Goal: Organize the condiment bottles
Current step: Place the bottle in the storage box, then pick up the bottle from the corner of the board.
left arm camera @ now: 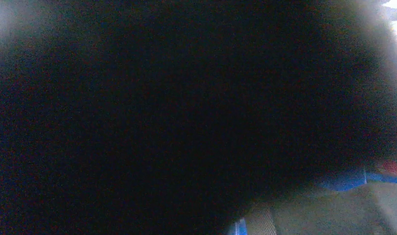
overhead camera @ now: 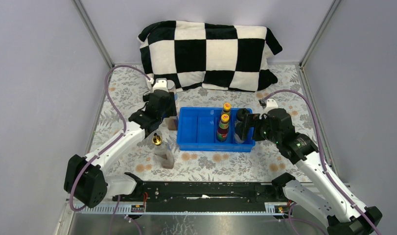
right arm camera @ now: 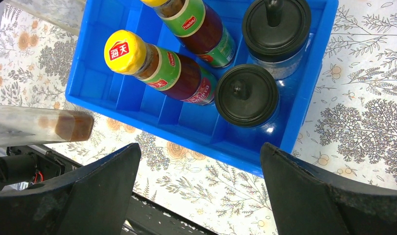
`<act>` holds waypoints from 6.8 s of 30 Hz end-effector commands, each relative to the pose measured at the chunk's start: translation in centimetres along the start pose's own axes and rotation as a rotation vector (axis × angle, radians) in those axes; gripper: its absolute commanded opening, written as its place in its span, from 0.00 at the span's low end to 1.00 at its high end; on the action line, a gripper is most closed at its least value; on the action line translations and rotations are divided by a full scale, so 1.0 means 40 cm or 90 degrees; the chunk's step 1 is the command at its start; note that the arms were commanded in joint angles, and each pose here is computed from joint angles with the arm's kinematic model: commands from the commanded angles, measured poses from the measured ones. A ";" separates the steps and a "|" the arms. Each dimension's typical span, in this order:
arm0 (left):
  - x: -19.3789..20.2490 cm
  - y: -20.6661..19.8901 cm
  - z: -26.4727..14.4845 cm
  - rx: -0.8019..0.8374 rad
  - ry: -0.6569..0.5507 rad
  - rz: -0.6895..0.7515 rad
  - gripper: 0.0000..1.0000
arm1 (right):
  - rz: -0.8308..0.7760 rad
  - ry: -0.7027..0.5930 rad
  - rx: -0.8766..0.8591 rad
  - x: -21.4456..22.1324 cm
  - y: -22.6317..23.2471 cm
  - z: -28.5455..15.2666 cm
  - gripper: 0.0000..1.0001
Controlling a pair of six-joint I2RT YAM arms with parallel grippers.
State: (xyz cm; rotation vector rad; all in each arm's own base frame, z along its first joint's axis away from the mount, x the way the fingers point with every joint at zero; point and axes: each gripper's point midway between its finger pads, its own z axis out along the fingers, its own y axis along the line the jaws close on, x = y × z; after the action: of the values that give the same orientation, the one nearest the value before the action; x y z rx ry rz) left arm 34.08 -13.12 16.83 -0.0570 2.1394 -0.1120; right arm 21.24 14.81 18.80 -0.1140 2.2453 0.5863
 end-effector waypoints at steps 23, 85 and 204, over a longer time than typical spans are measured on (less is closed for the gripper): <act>-0.291 -0.123 -0.101 0.066 -0.105 -0.019 0.37 | -0.009 0.003 -0.020 -0.001 0.014 0.026 1.00; -0.105 -0.476 -0.049 0.019 -0.145 -0.039 0.32 | -0.008 0.009 -0.107 0.039 0.060 -0.021 0.99; -0.382 -0.230 -0.498 0.194 -0.170 -0.048 0.99 | -0.193 -0.013 -0.528 -0.012 0.416 -0.240 1.00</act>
State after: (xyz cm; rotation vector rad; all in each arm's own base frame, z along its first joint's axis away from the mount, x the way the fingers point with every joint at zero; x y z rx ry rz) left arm 26.21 -20.65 40.45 0.0035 1.8425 -0.4463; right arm 9.99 23.30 28.17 -0.7685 1.8892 1.3416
